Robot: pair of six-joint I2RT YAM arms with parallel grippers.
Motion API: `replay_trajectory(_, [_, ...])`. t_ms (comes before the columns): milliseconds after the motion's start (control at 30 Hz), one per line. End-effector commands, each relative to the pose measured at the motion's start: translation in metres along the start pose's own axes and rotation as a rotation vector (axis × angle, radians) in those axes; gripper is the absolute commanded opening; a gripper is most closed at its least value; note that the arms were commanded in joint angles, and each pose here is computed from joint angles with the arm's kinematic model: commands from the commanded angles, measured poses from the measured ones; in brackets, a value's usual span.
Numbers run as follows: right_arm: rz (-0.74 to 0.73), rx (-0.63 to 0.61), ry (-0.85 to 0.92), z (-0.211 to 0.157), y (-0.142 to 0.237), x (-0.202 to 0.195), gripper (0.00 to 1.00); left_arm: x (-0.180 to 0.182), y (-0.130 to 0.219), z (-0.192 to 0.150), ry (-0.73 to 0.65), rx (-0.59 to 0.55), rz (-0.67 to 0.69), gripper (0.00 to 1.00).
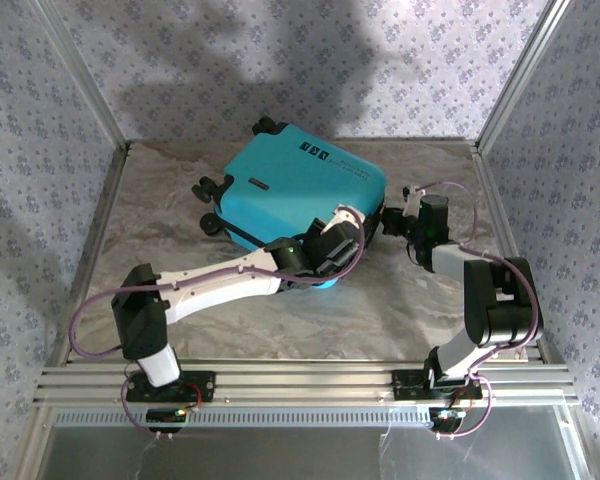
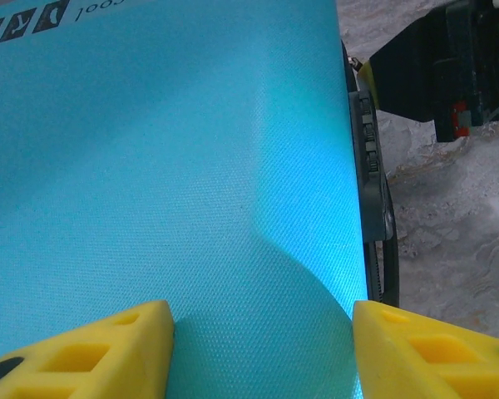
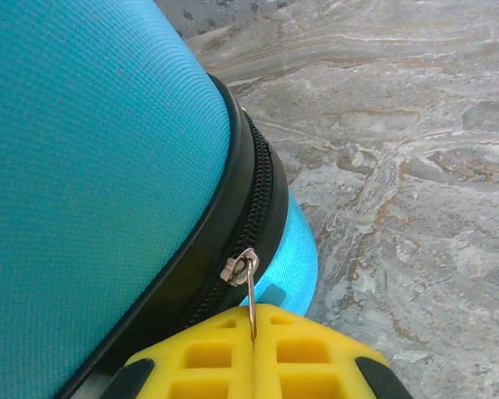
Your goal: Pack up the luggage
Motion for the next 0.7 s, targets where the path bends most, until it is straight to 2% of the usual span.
replay_trajectory(0, [-0.01,0.028,-0.018,-0.013,0.004,0.003,0.0,0.055,-0.017,-0.097,-0.205,0.383,0.219,0.58])
replay_trajectory(467, [0.083,0.084,0.146,-0.045,0.041,0.077,0.0,0.129,0.023,-0.148,0.019,0.446,0.347,0.58])
replay_trajectory(667, [0.003,0.077,0.169,-0.034,0.042,0.071,0.0,0.154,0.034,-0.154,0.086,0.437,0.365,0.58])
Point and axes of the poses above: each hand's point on the last joint's axis, 136 mm out from that joint toward the fingers, its own y axis back along the fingers, its own x axis along the line the jaws close on, z = x × y, the point moved 6 cm from there along y, back along the fingers, and after that the axes turned 9 degrees about y, right-handed, at the moved point
